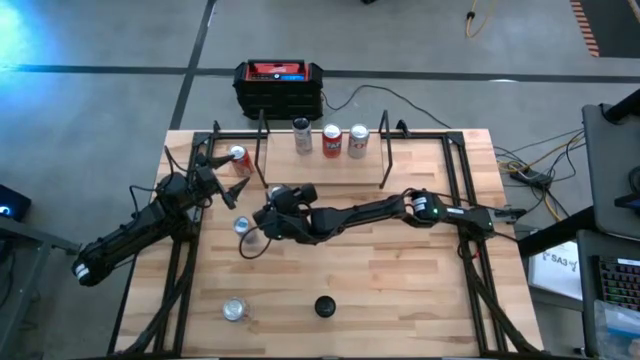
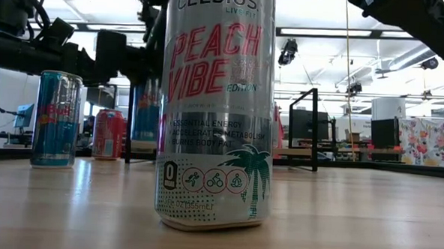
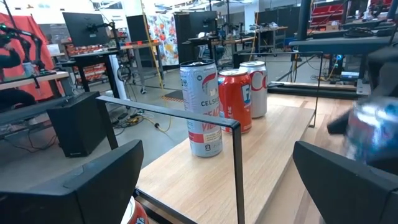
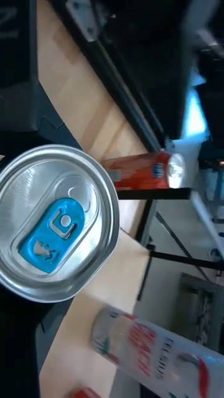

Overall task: Place canned beverage on shelf
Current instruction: Put the top blue soda can on the shelf

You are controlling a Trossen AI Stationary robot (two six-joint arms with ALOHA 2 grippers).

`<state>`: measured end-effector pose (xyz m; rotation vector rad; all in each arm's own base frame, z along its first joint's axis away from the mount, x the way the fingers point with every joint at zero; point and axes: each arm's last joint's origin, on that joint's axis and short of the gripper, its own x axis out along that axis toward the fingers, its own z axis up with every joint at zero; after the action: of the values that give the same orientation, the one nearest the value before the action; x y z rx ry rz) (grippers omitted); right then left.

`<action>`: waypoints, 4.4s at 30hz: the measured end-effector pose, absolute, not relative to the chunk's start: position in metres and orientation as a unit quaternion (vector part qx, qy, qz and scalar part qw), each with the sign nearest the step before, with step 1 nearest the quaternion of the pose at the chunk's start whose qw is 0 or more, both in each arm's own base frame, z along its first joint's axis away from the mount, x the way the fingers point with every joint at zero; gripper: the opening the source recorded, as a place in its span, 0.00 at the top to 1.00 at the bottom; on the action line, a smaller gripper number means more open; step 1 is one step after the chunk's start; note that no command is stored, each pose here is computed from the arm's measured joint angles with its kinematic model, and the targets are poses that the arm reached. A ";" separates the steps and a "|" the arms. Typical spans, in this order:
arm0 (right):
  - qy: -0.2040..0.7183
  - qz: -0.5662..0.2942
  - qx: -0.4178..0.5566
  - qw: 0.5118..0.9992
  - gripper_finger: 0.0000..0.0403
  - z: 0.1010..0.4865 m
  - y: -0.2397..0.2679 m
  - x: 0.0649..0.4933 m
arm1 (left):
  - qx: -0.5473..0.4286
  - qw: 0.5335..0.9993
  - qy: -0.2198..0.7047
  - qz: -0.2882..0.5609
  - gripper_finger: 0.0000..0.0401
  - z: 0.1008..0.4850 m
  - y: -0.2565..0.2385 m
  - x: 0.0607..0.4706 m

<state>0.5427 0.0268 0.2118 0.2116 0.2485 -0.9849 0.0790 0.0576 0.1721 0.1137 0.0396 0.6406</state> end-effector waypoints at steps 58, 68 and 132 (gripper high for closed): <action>0.115 -0.472 0.074 0.871 0.42 0.223 -0.132 0.546 | 0.056 0.947 0.019 0.315 0.01 0.172 0.058 0.079; 0.118 -0.463 0.082 0.875 0.42 0.222 -0.144 0.544 | 0.056 0.947 0.020 0.315 0.01 0.172 0.058 0.079; 0.127 -0.457 0.113 0.873 0.17 0.214 -0.141 0.543 | 0.056 0.947 0.019 0.315 0.01 0.172 0.058 0.079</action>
<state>0.5431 -0.1407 0.2142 0.2358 0.2654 -0.9541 0.0790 0.0576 0.1721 0.1138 0.0396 0.6405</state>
